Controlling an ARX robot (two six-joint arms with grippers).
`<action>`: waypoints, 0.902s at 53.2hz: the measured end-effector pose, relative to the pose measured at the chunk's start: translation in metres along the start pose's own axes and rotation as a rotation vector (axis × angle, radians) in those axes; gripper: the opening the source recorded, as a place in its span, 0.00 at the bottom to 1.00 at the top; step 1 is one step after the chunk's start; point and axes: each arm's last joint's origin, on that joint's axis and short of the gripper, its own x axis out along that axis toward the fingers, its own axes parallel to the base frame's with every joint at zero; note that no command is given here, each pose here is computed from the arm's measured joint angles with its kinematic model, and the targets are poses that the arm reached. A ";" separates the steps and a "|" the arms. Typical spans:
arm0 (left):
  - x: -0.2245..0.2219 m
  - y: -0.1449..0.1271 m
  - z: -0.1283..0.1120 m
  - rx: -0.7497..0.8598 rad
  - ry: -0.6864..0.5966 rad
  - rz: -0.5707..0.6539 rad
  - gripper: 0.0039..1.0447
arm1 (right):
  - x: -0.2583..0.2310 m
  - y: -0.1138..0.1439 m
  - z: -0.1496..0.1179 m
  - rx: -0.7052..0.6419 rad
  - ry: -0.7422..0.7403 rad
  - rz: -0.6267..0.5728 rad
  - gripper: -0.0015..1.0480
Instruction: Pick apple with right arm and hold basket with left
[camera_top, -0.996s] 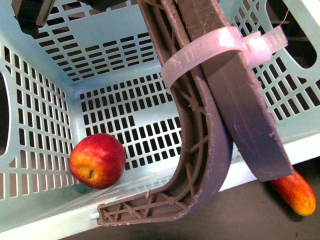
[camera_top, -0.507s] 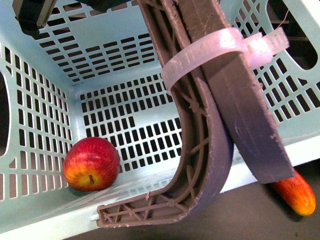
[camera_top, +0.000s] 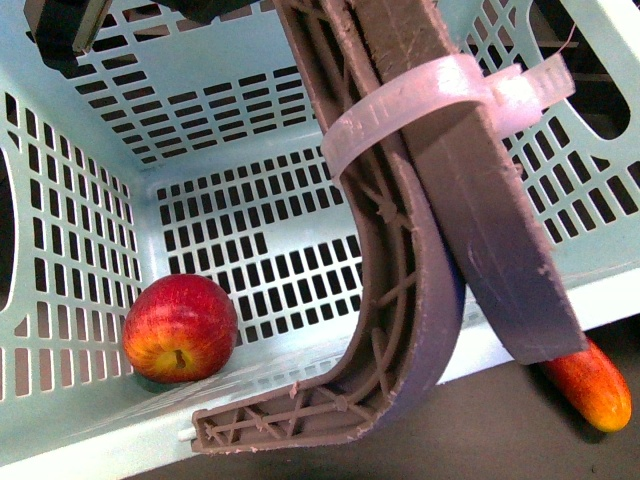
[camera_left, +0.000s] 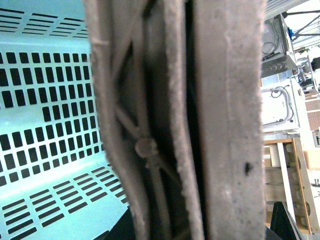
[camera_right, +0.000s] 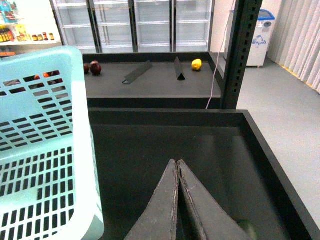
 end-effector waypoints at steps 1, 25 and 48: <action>0.000 0.000 0.000 0.000 0.000 0.000 0.13 | 0.000 0.000 0.000 0.000 0.001 0.000 0.02; 0.000 0.000 0.000 0.002 0.000 -0.001 0.13 | -0.013 0.000 -0.003 0.000 0.006 0.001 0.02; 0.000 0.000 0.000 0.000 0.000 0.000 0.13 | -0.013 0.000 -0.003 -0.001 0.006 0.001 0.56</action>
